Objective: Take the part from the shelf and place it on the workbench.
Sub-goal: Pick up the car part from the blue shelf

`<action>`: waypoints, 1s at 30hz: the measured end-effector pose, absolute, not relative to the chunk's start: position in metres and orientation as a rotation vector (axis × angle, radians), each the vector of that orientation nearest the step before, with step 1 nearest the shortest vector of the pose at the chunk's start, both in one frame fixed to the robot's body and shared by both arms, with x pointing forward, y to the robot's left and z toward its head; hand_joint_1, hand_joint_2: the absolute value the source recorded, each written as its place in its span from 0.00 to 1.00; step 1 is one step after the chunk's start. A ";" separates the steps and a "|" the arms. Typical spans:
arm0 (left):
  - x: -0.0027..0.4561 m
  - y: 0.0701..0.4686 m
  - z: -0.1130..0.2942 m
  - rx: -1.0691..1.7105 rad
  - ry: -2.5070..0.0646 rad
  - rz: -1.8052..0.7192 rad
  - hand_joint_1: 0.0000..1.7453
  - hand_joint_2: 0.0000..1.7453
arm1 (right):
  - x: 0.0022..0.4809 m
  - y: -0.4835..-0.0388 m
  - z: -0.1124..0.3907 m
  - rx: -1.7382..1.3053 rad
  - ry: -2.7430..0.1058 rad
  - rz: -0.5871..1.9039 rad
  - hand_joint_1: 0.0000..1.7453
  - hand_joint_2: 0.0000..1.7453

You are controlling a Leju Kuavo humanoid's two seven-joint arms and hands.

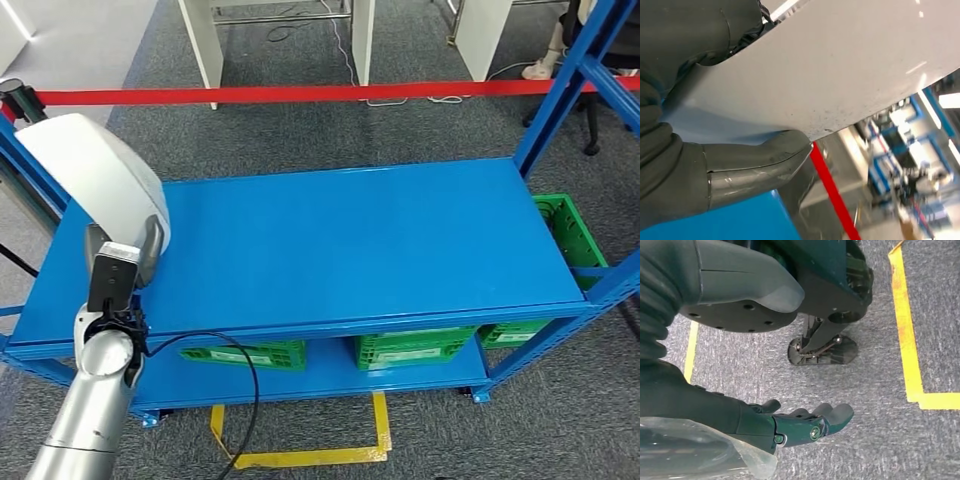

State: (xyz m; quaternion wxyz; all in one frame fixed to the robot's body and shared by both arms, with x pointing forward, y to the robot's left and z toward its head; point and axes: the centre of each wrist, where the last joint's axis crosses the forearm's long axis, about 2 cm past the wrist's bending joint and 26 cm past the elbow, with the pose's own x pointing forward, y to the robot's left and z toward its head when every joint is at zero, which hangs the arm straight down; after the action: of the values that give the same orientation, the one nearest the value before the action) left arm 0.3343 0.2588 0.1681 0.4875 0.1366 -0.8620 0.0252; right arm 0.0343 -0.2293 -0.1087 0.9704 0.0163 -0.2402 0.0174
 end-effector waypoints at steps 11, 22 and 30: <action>0.330 0.257 0.173 0.447 -2.125 0.160 1.00 1.00 | 0.035 -0.227 -0.108 0.032 -0.482 0.031 0.00 1.00; 0.327 0.259 0.172 0.523 -2.138 0.177 1.00 1.00 | 0.037 -0.226 -0.108 0.030 -0.478 0.033 0.00 1.00; 0.327 0.261 0.172 0.538 -2.137 0.176 1.00 1.00 | 0.037 -0.226 -0.108 0.031 -0.479 0.033 0.00 1.00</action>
State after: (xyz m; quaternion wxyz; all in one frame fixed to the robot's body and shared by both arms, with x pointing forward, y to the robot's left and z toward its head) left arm 0.3267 0.2605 0.1716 0.4488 0.2173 -0.8639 0.0710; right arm 0.0369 -0.2258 -0.1080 0.9712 0.0153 -0.2374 0.0164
